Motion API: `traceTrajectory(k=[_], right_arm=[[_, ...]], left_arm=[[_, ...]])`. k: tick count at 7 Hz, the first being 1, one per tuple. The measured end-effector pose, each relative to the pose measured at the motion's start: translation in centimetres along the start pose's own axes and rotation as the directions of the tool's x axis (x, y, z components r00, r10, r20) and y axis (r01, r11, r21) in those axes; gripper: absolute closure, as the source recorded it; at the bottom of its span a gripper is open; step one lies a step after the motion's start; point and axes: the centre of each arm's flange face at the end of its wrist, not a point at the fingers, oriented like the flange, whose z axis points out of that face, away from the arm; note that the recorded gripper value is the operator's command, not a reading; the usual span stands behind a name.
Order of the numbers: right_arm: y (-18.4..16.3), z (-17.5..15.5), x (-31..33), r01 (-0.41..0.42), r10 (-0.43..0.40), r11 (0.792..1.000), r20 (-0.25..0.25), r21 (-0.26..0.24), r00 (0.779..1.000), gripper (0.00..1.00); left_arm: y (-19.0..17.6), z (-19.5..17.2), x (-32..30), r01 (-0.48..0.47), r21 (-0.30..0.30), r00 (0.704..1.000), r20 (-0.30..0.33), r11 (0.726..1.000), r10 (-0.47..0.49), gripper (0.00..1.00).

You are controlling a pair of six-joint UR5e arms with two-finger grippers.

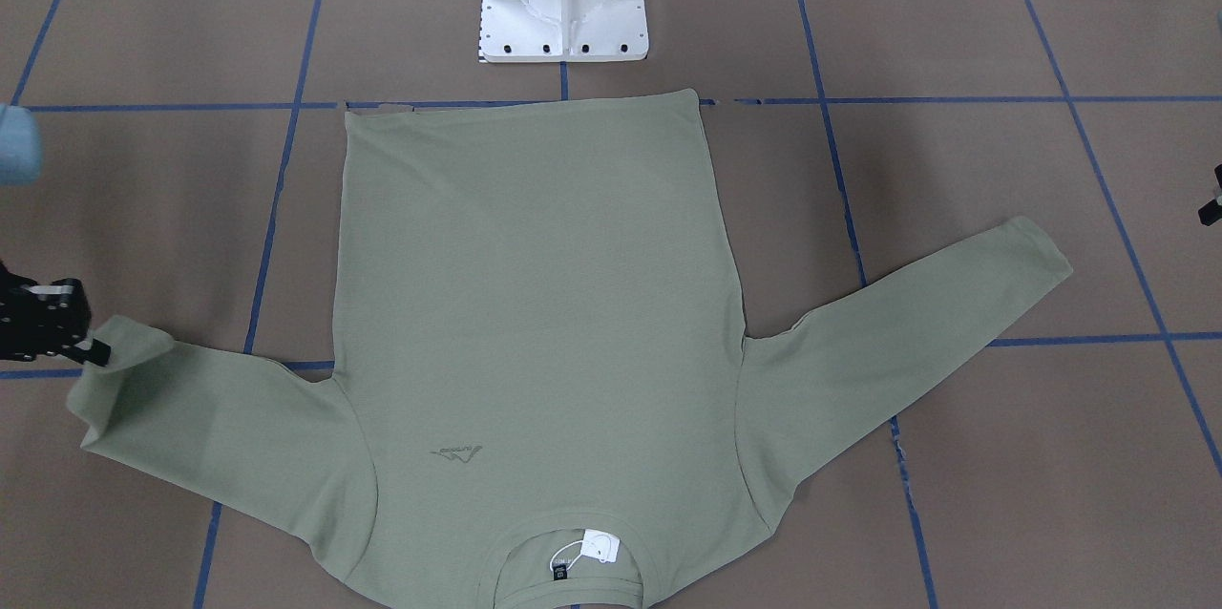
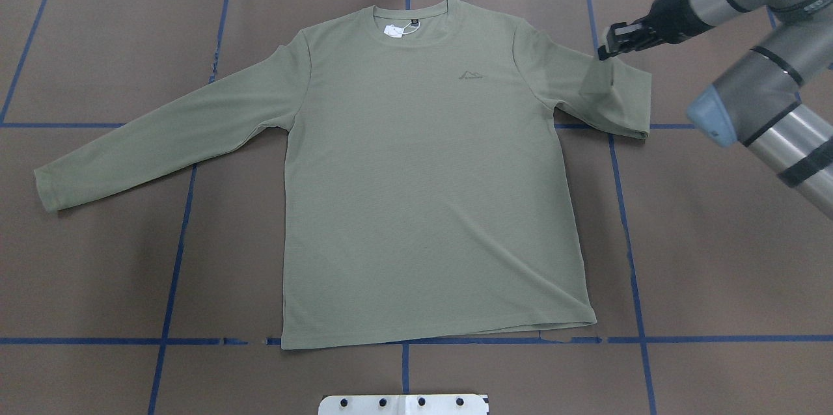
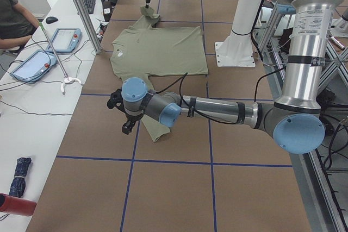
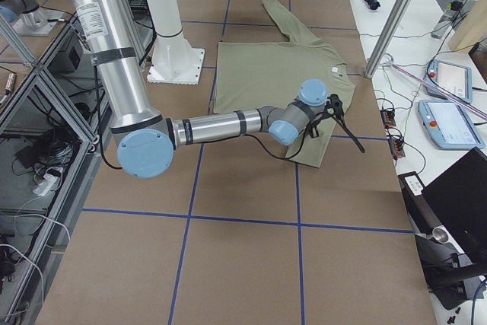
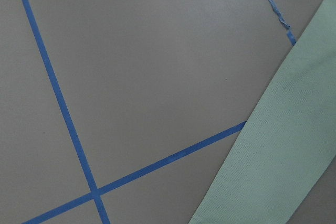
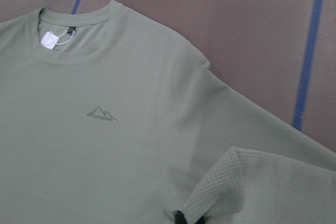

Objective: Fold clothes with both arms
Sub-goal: 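Lift the sleeve with the right gripper and fold it across the shirt body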

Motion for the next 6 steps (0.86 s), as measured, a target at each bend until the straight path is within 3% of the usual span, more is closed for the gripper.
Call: traceTrajectory(k=[3,4,6], right_arm=[[-4.5,3.2,-22.5,0.020,-0.024,0.994,0.033,0.107,0.999,1.00],[-4.2,5.5,-30.4,0.020,-0.026,0.989,0.041,0.146,0.999,1.00],[-2.6,11.6,-40.9,0.032,-0.034,0.988,0.014,0.149,0.999,1.00]], left_arm=[[0.2,0.1,-0.2,0.005,-0.004,1.000,0.001,1.000,-0.005,0.00],[0.2,0.2,-0.2,0.007,-0.006,1.000,0.001,1.000,-0.007,0.00],[0.2,0.2,-0.3,0.008,-0.007,1.000,0.001,1.000,-0.008,0.00]])
